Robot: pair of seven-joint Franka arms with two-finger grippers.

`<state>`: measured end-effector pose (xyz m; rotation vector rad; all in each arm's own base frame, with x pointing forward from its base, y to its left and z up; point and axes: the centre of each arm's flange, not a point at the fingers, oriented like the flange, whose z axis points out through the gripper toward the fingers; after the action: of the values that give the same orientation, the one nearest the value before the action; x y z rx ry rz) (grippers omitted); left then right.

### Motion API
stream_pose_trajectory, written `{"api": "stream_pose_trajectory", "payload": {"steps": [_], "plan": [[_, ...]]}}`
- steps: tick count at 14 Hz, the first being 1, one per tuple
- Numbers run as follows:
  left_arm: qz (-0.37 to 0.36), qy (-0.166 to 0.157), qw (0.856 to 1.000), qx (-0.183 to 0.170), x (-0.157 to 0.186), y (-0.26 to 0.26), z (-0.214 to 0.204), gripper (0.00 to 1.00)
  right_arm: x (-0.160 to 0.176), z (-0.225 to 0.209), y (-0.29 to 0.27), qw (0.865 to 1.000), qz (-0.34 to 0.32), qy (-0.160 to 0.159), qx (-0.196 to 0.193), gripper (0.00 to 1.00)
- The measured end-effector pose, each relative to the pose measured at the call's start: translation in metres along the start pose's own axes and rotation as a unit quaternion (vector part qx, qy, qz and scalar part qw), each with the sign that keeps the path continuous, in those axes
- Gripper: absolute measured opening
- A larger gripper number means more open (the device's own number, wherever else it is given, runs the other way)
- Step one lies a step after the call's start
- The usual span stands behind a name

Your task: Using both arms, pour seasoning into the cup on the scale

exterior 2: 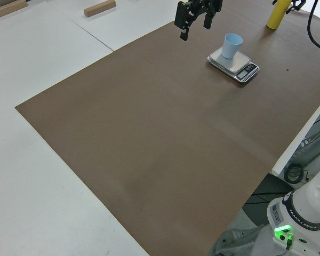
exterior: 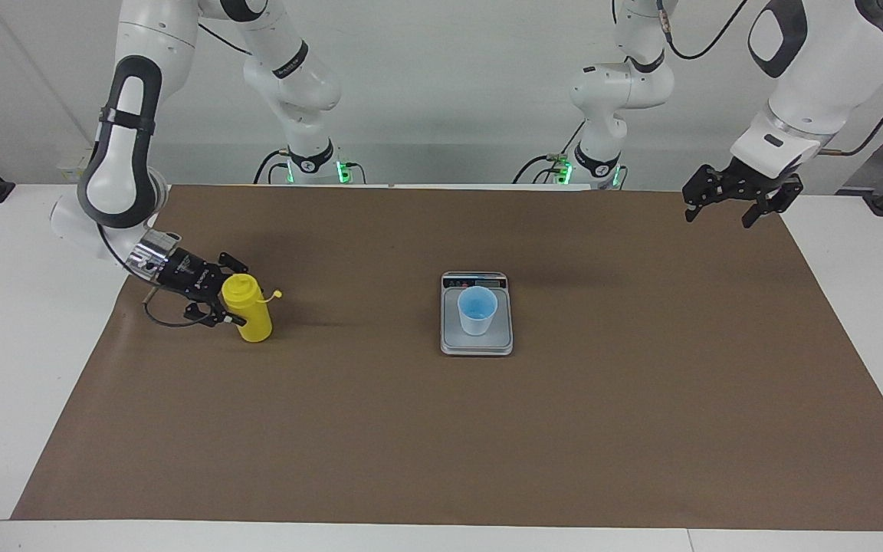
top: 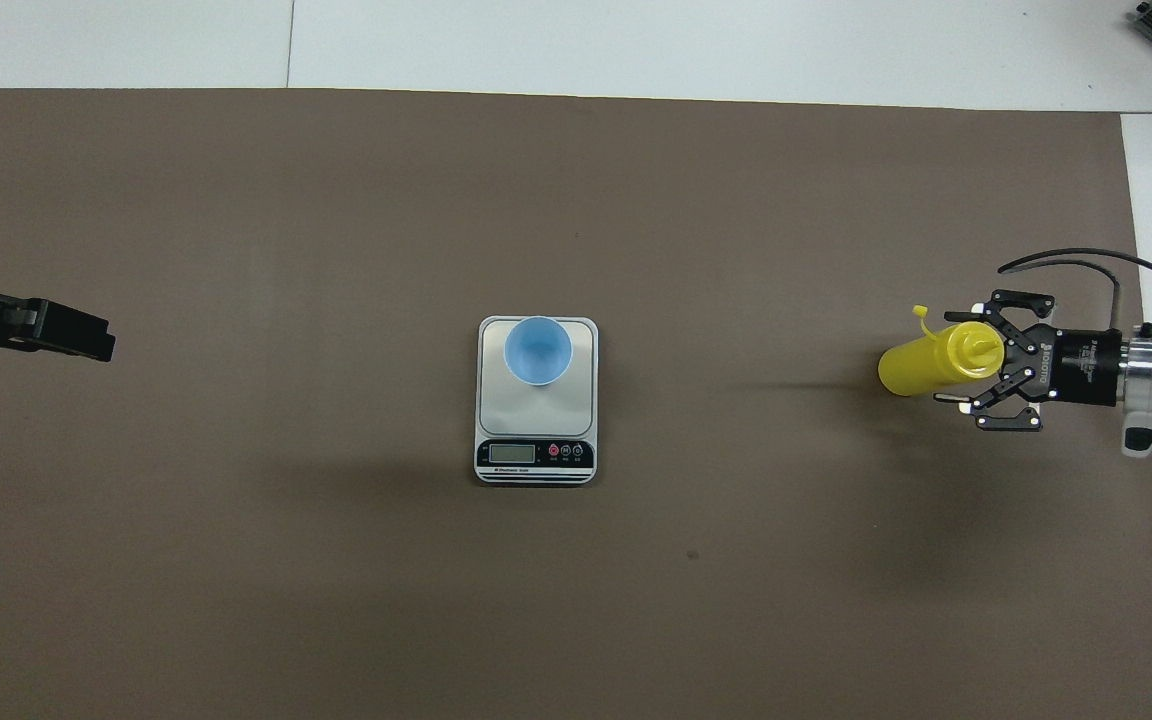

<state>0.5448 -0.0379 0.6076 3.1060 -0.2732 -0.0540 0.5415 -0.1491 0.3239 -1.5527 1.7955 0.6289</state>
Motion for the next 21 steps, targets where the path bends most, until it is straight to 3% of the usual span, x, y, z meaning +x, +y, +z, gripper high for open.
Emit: {"api": "stream_pose_trajectory", "payload": {"steps": [4, 6, 8, 11, 13, 15, 19, 21], "plan": [[0.0, 0.0, 1.0, 0.0, 0.0, 0.0, 0.0, 1.0, -0.014, -0.038, -0.014, 0.992, -0.079, 0.1, 0.007, 1.0], [0.0, 0.0, 1.0, 0.0, 0.0, 0.0, 0.0, 1.0, -0.03, -0.058, -0.021, 0.979, -0.153, 0.136, 0.005, 1.0], [0.0, 0.0, 1.0, 0.0, 0.0, 0.0, 0.0, 1.0, -0.046, -0.075, -0.027, 0.957, -0.233, 0.17, -0.011, 1.0], [0.0, 0.0, 1.0, 0.0, 0.0, 0.0, 0.0, 1.0, -0.076, -0.091, -0.035, 0.911, -0.339, 0.229, -0.055, 1.0], [0.0, 0.0, 1.0, 0.0, 0.0, 0.0, 0.0, 1.0, -0.117, -0.088, -0.036, 0.875, -0.396, 0.266, -0.09, 1.0], [0.0, 0.0, 1.0, 0.0, 0.0, 0.0, 0.0, 1.0, -0.168, -0.073, -0.031, 0.83, -0.452, 0.3, -0.131, 1.0], [0.0, 0.0, 1.0, 0.0, 0.0, 0.0, 0.0, 1.0, -0.253, -0.046, -0.016, 0.744, -0.525, 0.344, -0.229, 1.0], [0.0, 0.0, 1.0, 0.0, 0.0, 0.0, 0.0, 1.0, -0.293, -0.04, -0.008, 0.716, -0.541, 0.348, -0.272, 1.0]]}}
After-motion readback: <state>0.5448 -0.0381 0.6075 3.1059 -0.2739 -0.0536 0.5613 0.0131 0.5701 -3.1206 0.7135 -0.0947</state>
